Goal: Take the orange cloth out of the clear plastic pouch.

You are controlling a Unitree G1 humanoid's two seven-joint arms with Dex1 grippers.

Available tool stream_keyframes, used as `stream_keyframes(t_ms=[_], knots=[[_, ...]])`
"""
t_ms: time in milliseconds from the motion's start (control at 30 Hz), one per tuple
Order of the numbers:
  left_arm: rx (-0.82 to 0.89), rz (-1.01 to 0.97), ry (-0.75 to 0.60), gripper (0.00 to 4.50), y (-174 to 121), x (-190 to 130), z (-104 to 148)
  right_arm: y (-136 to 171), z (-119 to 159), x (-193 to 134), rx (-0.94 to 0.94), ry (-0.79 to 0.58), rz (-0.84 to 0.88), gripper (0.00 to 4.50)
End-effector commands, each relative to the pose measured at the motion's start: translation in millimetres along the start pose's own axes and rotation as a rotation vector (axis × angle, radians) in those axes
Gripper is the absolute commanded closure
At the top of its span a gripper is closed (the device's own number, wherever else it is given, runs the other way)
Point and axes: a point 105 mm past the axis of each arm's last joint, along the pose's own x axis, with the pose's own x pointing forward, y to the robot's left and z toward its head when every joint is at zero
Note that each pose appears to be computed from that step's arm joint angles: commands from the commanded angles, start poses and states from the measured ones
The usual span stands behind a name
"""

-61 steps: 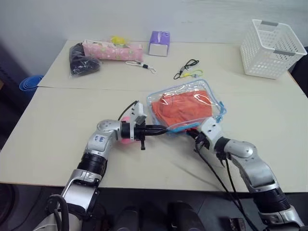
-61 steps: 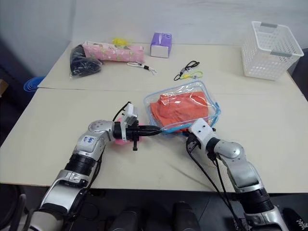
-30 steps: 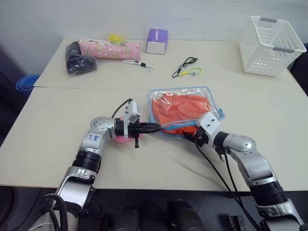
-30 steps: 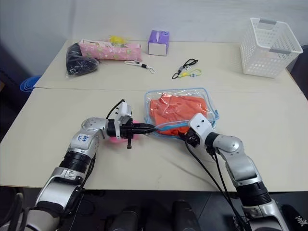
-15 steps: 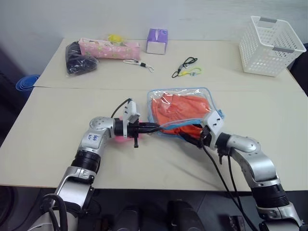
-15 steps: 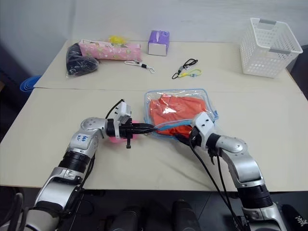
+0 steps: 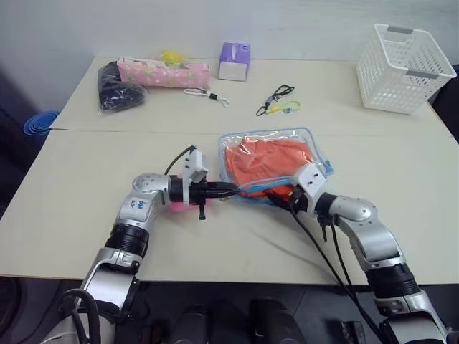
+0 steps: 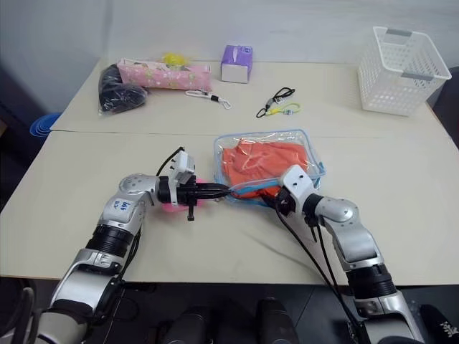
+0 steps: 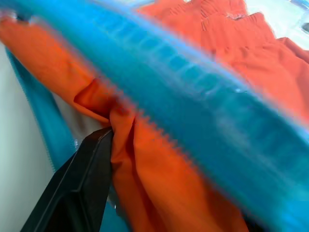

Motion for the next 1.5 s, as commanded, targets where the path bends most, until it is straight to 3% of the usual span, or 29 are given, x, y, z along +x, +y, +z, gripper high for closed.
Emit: stream_keyframes(t_ms=[33, 167, 300, 433, 667, 800, 867, 1000, 1167, 1300, 1500], knots=[[0.028, 0.001, -0.022, 4.50, -1, -4, 8, 1, 0, 3, -0.145, 0.039, 0.032, 1.08], [0.026, -0.002, -0.024, 4.50, -1, -3, 8, 5, -2, 16, -0.184, 0.065, 0.044, 1.08], [0.023, -0.007, -0.030, 4.50, -2, 0, 8, 7, -10, 29, -0.053, 0.099, 0.038, 1.25], [0.023, -0.008, -0.033, 4.50, -2, 1, 9, 9, -14, 34, 0.034, 0.110, 0.043, 2.21], [0.009, 0.012, -0.045, 4.50, -1, 0, 8, 6, -7, 21, 0.103, 0.082, 0.060, 4.47], [-0.038, 0.044, -0.080, 4.50, 3, 1, 12, -5, 34, 6, 0.299, -0.151, 0.065, 4.47], [-0.074, 0.067, -0.101, 4.50, 5, 3, 15, 3, 47, -8, 0.298, -0.212, 0.170, 4.47], [-0.162, 0.129, -0.146, 4.50, 11, 4, 18, 35, 56, -47, 0.291, -0.246, 0.486, 4.47], [-0.218, 0.194, -0.150, 4.50, 13, 3, 15, 52, 55, -86, 0.355, -0.158, 0.655, 4.47], [-0.218, 0.211, -0.134, 4.50, 10, -2, 12, 55, 60, -114, 0.407, -0.133, 0.659, 4.47], [-0.104, 0.173, -0.051, 4.50, 1, -27, 0, -11, 82, -169, 0.444, -0.175, 0.394, 4.47]])
